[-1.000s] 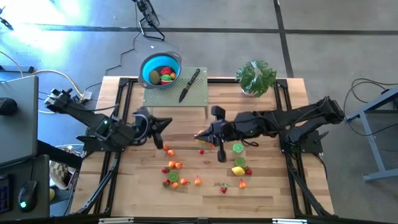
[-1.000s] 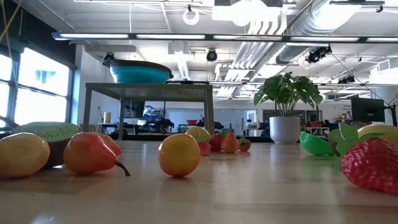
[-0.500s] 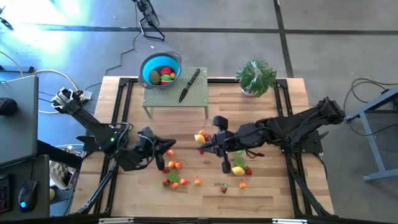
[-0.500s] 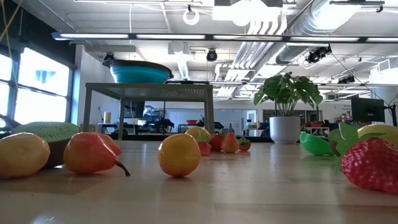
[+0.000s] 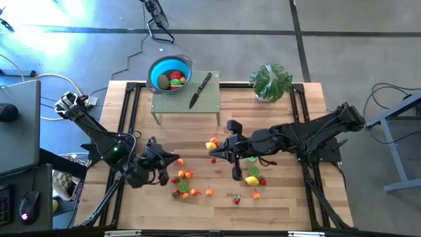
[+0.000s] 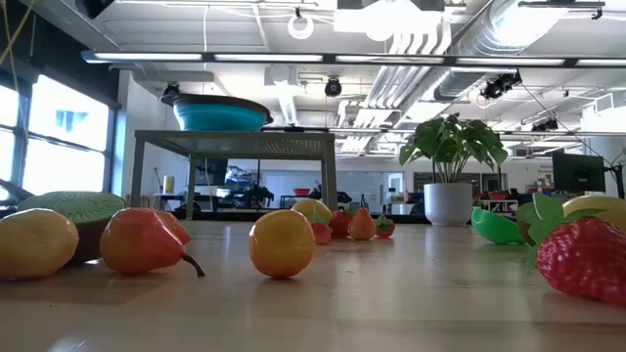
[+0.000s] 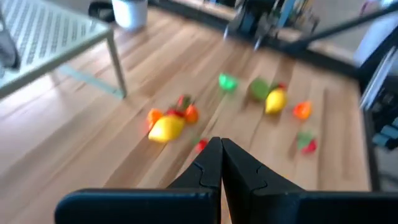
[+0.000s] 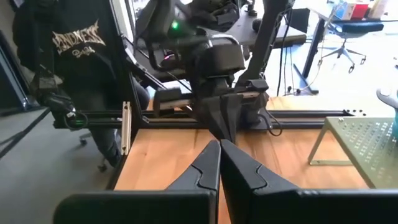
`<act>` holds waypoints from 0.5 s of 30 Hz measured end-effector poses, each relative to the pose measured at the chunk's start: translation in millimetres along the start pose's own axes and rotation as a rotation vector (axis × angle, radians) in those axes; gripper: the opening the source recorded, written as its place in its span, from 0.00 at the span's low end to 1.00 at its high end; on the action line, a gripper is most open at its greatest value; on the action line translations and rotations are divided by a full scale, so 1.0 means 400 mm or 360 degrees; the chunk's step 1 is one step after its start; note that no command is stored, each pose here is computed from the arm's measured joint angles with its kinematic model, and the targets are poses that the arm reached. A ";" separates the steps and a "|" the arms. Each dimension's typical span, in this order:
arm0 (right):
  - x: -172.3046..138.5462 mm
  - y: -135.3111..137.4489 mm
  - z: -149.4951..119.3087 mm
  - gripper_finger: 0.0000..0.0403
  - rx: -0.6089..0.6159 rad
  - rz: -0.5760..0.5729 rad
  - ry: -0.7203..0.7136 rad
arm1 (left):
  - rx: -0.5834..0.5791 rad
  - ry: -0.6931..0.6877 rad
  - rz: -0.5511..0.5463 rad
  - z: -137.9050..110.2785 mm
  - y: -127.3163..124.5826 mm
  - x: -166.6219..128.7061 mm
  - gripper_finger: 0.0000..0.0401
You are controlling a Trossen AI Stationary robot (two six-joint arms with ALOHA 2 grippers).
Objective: Pick & Place Fruit
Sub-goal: Put the orange pear into the strainer bowl on the shelf
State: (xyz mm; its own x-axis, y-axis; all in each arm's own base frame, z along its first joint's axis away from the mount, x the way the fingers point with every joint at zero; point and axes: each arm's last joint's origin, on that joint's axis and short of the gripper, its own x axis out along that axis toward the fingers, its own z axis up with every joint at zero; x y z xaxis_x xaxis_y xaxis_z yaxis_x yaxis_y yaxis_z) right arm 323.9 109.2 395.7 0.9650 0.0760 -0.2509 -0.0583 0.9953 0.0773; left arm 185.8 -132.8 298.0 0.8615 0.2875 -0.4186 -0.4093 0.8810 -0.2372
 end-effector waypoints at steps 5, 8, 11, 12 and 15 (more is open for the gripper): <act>-0.001 0.006 -0.003 0.01 0.0016 0.0010 0.0010 | 0.0083 0.0193 0.0099 -0.027 0.031 -0.003 0.00; -0.002 0.007 -0.003 0.01 0.0034 0.0013 0.0011 | 0.0084 0.0312 0.0152 -0.040 0.048 -0.006 0.00; -0.001 0.006 -0.004 0.01 0.0046 0.0009 0.0020 | 0.0079 0.0389 0.0186 -0.047 0.058 -0.009 0.00; -0.001 0.006 -0.004 0.01 0.0044 0.0009 0.0020 | 0.0083 0.0403 0.0194 -0.049 0.060 -0.009 0.00; -0.001 0.005 -0.005 0.01 0.0042 0.0006 0.0025 | 0.0096 0.0417 0.0205 -0.050 0.063 -0.010 0.00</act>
State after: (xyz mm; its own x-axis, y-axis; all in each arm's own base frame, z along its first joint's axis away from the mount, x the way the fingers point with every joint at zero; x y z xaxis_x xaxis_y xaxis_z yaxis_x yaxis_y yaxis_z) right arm 322.8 111.2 394.1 0.9607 0.0811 -0.2656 -0.0552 0.9931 0.1034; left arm 166.0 -119.3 276.1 0.6936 0.2983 -0.6557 -0.4846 0.8667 -0.1182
